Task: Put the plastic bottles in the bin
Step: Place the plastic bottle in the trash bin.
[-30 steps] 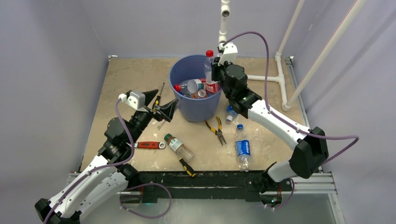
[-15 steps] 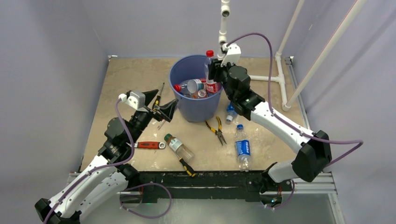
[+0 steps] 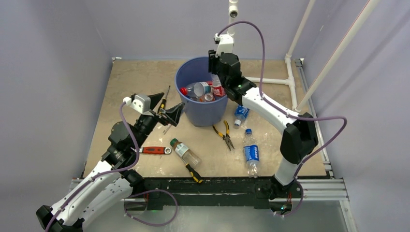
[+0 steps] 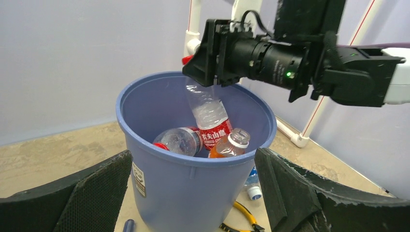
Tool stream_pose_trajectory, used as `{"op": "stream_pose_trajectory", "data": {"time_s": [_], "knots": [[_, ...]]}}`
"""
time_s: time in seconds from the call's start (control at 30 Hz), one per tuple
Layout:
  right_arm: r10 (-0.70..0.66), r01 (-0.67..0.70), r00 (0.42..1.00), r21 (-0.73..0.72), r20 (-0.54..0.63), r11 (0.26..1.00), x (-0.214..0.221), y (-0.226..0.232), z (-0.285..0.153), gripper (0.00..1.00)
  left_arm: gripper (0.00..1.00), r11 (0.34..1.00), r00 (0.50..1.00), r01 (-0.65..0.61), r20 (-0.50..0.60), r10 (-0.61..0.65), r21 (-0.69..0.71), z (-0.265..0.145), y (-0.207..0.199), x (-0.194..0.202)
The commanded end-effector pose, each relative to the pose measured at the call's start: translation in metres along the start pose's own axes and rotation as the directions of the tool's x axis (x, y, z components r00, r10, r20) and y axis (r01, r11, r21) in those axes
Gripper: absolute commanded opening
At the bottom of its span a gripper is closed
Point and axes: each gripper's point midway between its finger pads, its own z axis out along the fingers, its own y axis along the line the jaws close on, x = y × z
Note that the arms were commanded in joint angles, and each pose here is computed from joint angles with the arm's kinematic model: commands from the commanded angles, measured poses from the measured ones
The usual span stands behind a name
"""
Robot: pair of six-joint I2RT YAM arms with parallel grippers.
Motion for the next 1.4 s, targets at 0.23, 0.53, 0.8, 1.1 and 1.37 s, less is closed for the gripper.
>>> {"op": "stream_pose_trajectory", "data": {"time_s": [0.23, 0.53, 0.8, 1.1, 1.37], "knots": [[0.031, -0.032, 0.997, 0.016, 0.077, 0.999, -0.030, -0.017, -0.024, 0.19, 0.97, 1.000, 0.999, 0.005, 0.038, -0.005, 0.016, 0.002, -0.005, -0.015], [0.041, -0.032, 0.994, -0.087, 0.101, 0.996, -0.028, -0.013, -0.056, 0.06, 0.97, 1.000, 1.000, 0.013, 0.011, -0.013, 0.008, 0.007, -0.004, -0.007], [0.011, -0.009, 1.000, -0.095, 0.019, 0.995, 0.017, -0.015, -0.058, 0.00, 0.97, 1.000, 1.000, 0.012, 0.001, -0.012, -0.014, 0.009, 0.000, -0.004], [0.100, -0.094, 0.991, -0.073, 0.085, 0.993, -0.036, -0.020, -0.073, 0.61, 0.99, 0.984, 0.998, 0.036, -0.035, -0.043, -0.175, 0.019, 0.025, -0.002], [0.267, -0.250, 0.944, -0.106, 0.193, 0.962, -0.103, -0.038, -0.129, 0.89, 0.99, 0.919, 0.978, -0.019, -0.200, -0.066, -0.395, 0.048, 0.052, -0.010]]}}
